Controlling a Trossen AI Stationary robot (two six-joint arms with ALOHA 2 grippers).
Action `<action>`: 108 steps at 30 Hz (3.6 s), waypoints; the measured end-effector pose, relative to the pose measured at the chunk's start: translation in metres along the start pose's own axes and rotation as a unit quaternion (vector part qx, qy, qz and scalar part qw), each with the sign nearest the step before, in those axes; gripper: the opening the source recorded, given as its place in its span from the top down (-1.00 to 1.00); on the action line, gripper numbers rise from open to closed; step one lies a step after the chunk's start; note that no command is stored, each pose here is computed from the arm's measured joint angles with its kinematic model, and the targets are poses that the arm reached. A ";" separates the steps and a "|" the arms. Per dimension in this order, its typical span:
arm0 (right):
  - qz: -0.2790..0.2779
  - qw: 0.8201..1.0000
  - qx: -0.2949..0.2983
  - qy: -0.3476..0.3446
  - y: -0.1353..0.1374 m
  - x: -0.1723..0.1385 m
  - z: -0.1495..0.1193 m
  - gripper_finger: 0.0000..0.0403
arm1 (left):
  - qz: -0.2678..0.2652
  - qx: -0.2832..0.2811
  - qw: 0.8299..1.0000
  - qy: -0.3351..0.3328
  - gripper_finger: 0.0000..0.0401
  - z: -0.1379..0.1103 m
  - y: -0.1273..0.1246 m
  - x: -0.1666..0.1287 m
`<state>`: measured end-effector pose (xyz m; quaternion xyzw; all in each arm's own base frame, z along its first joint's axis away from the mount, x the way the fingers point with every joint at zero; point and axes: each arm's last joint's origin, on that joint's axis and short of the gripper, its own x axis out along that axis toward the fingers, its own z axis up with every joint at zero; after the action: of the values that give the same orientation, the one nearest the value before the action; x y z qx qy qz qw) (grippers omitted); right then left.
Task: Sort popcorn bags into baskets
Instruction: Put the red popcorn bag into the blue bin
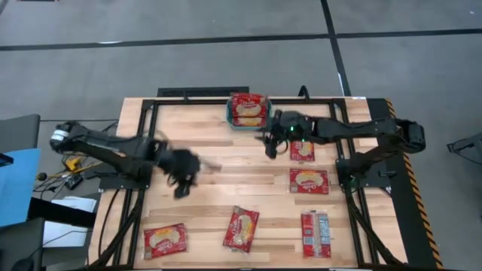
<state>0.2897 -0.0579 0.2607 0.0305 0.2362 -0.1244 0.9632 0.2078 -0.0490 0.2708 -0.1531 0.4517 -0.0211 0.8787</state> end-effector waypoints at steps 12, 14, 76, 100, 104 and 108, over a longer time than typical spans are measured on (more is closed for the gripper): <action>0.049 0.998 -0.025 0.033 0.058 -0.015 -0.010 0.23 | 0.006 -0.079 0.992 0.102 -0.30 -0.095 -0.074 0.049; 0.057 0.998 -0.019 0.030 0.064 -0.017 -0.010 0.25 | 0.014 -0.080 0.987 0.136 -0.34 -0.109 -0.080 0.059; 0.082 0.942 0.277 -0.172 0.106 0.046 -0.129 -0.17 | 0.250 -0.033 0.965 -0.068 0.45 0.005 0.079 0.048; 0.103 0.949 0.260 -0.144 0.102 0.049 -0.131 -0.14 | 0.143 -0.027 0.983 0.111 -0.03 -0.010 0.191 0.112; 0.100 0.948 0.266 -0.144 0.101 0.050 -0.131 -0.13 | 0.118 -0.025 0.986 0.112 0.56 -0.010 0.192 0.122; 0.104 0.941 0.287 -0.144 0.100 0.050 -0.130 -0.10 | 0.089 -0.040 0.991 0.091 0.92 -0.008 0.194 0.123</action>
<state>0.2994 0.0434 0.1224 0.3115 0.0448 -0.0894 0.9450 0.2549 0.1121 0.1134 -0.1450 0.5418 0.0621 0.8256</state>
